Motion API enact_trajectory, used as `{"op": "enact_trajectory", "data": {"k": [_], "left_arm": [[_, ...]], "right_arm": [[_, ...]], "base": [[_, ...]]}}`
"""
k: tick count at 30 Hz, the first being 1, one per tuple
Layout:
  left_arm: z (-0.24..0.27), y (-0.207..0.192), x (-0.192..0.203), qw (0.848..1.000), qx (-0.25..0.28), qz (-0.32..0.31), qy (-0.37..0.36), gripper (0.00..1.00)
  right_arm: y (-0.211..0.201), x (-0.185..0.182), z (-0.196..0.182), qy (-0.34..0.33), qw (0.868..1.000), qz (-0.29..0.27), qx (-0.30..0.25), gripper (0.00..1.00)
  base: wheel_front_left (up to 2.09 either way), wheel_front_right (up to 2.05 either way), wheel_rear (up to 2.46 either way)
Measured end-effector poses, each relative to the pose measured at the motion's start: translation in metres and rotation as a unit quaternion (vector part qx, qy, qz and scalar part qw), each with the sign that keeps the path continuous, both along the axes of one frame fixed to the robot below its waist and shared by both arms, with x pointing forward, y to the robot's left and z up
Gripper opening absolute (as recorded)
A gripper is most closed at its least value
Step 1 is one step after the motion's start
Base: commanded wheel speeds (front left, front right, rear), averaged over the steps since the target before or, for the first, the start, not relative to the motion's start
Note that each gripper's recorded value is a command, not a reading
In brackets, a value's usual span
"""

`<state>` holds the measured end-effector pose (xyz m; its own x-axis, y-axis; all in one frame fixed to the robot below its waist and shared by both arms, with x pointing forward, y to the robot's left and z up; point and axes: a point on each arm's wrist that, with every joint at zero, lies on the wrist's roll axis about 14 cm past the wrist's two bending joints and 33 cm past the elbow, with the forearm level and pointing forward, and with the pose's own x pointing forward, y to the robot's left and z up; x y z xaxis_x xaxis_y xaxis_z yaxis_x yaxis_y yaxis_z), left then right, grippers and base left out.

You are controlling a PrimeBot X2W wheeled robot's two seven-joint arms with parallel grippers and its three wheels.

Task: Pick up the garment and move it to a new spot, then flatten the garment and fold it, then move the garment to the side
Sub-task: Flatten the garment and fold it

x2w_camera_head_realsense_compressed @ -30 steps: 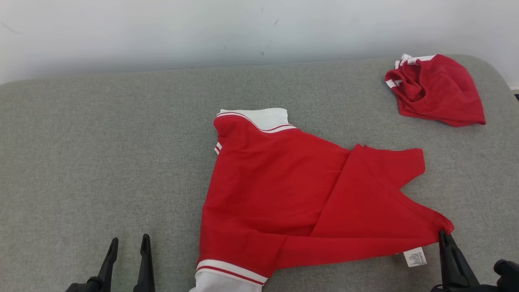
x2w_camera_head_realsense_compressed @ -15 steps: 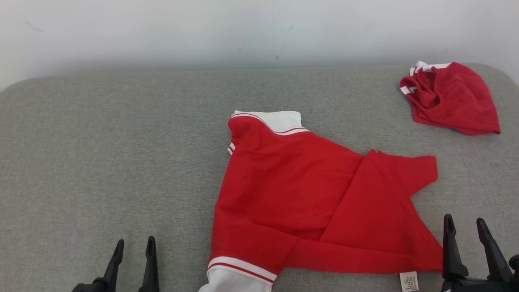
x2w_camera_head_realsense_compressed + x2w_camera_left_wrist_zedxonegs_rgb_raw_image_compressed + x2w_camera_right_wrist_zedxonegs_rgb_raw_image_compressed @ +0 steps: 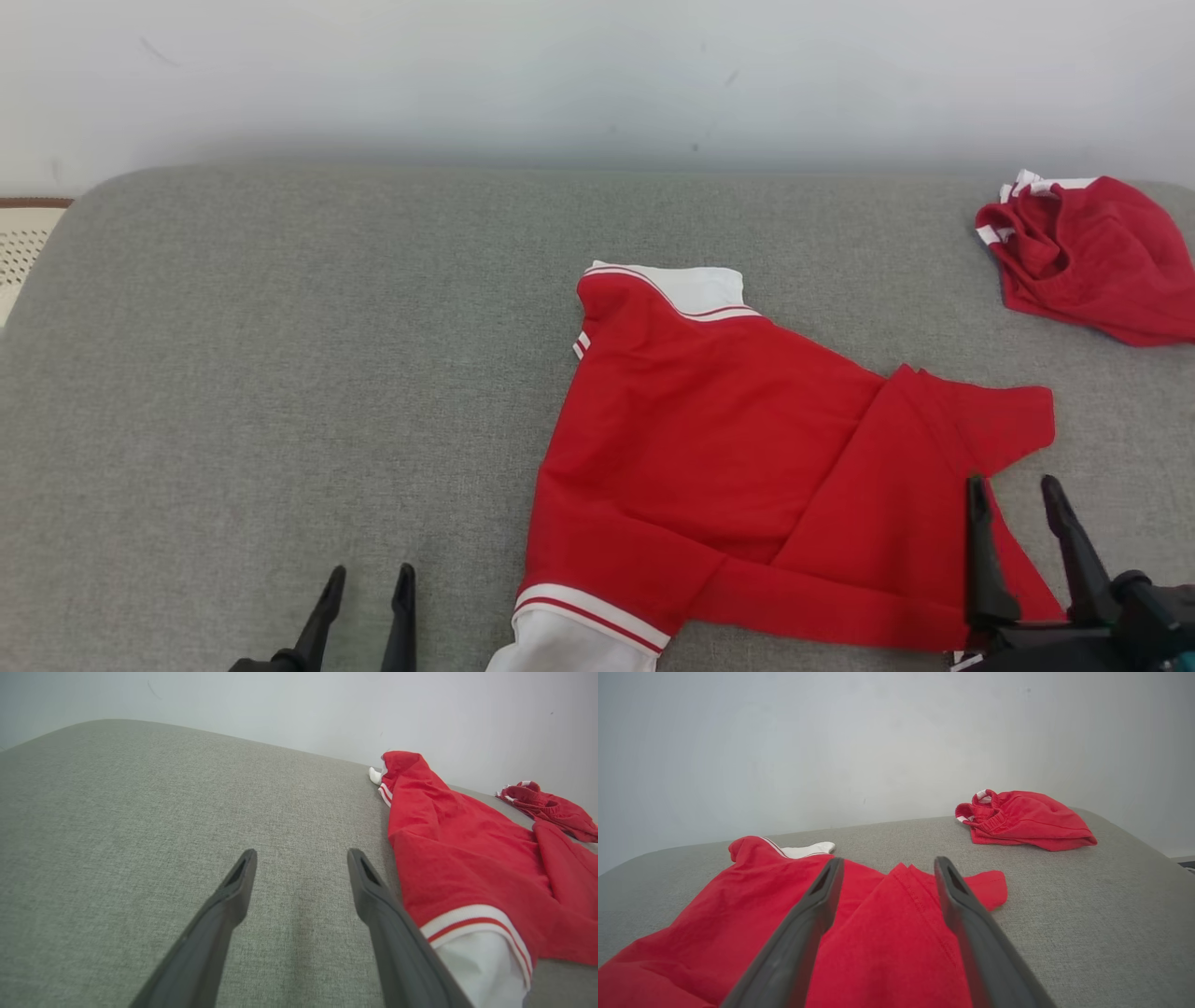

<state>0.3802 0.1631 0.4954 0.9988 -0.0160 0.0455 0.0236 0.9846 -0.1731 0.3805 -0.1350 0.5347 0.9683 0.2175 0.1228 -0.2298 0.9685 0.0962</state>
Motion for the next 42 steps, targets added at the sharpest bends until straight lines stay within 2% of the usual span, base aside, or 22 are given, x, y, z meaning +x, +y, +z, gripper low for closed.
{"op": "enact_trajectory", "data": {"k": [5,11,21,29,38,39,40,41,42], "left_arm": [[-0.001,-0.018,0.0,0.999,0.0,-0.04,0.0,1.0],[0.015,-0.043,0.024,0.995,0.017,-0.091,-0.025,1.0],[0.003,-0.088,0.056,0.985,0.035,-0.167,-0.004,1.0],[-0.014,-0.106,0.075,0.98,0.041,-0.192,0.022,1.0],[-0.039,-0.121,0.074,0.972,0.052,-0.22,0.067,1.0],[-0.042,-0.122,0.073,0.97,0.054,-0.223,0.075,0.98],[-0.044,-0.124,0.072,0.969,0.056,-0.227,0.08,0.46],[-0.046,-0.125,0.071,0.968,0.057,-0.23,0.085,0.46],[-0.048,-0.126,0.07,0.966,0.059,-0.234,0.089,0.17]], "right_arm": [[0.008,0.002,-0.001,-0.003,1.0,0.011,-0.001,1.0],[0.008,0.004,-0.003,-0.003,1.0,0.011,-0.005,1.0],[-0.002,0.001,-0.003,-0.01,1.0,-0.007,-0.004,1.0],[0.0,-0.008,-0.015,0.0,1.0,-0.005,-0.007,1.0],[0.004,-0.007,-0.022,0.008,1.0,0.001,-0.007,1.0],[0.004,-0.006,-0.022,0.006,1.0,0.001,-0.007,1.0],[0.005,-0.005,-0.021,0.005,1.0,0.002,-0.007,1.0],[0.006,-0.005,-0.021,0.004,1.0,0.003,-0.006,1.0],[0.006,-0.005,-0.021,0.005,1.0,0.004,-0.006,1.0]], "base": [[0.0,0.0,0.0],[0.0,0.0,0.0],[0.0,0.0,0.0],[0.0,0.0,0.0],[0.0,0.0,0.0],[0.0,0.0,0.0],[0.0,0.0,0.0],[0.0,0.0,0.0],[0.0,0.0,0.0]]}}
